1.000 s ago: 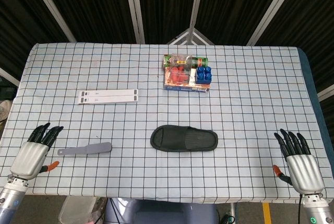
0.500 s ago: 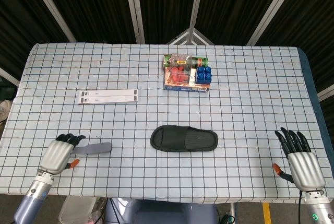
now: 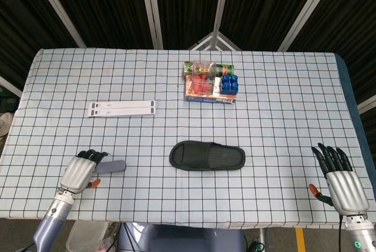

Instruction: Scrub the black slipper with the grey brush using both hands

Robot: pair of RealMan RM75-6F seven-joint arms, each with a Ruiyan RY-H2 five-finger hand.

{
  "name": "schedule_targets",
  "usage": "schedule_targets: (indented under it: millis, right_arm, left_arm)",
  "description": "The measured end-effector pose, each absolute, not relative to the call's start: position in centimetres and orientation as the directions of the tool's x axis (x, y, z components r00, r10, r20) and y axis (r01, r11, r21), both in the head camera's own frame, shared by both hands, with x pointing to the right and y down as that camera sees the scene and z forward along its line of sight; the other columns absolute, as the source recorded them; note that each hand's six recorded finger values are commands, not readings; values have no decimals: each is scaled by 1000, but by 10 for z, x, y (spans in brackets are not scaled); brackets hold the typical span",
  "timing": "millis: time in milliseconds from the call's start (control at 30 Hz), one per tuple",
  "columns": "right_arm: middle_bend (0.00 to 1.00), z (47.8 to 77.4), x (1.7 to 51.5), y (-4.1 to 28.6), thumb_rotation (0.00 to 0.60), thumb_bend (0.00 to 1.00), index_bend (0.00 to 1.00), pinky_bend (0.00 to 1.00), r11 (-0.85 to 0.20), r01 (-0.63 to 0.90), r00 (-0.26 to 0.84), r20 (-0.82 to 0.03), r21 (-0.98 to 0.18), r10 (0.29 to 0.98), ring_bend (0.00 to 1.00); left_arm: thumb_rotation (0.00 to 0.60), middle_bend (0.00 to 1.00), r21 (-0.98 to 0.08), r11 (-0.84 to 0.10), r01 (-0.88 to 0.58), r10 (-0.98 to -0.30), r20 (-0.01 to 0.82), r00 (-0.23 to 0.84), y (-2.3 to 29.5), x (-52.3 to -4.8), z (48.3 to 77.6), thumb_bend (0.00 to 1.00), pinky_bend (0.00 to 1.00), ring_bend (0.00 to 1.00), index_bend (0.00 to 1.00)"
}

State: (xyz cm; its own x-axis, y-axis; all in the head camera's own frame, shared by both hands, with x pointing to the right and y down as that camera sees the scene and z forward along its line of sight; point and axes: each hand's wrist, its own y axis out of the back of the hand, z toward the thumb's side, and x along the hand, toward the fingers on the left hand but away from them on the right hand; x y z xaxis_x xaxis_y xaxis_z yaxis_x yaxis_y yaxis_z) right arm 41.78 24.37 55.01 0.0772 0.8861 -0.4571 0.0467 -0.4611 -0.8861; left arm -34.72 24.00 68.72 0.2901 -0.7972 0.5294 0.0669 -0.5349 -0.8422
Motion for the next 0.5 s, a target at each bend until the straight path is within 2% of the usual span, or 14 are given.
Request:
schedule_targets:
  millis: [100,267,500]
  right_arm:
    - [0,550,418,243,600,321,0,0,-462,47,78,-458,-885,885,0]
    - [0,550,418,244,600,321,0,0,-462,46,79,-457,-886,886,0]
    - [0,549,419,243,600,321,0,0,-461,48,74,-457,-886,886,0]
  left_arm:
    - [600,407,-843,-536,43,-798,523,299,239,-342,688,236,326,289,303]
    - [600,412,-852,-523,7,-805,497,325,237,-333,688,181,329,294,305]
    - [600,425,-845,-535,19,-793,510,333,236,-330,694,179,327,306,317]
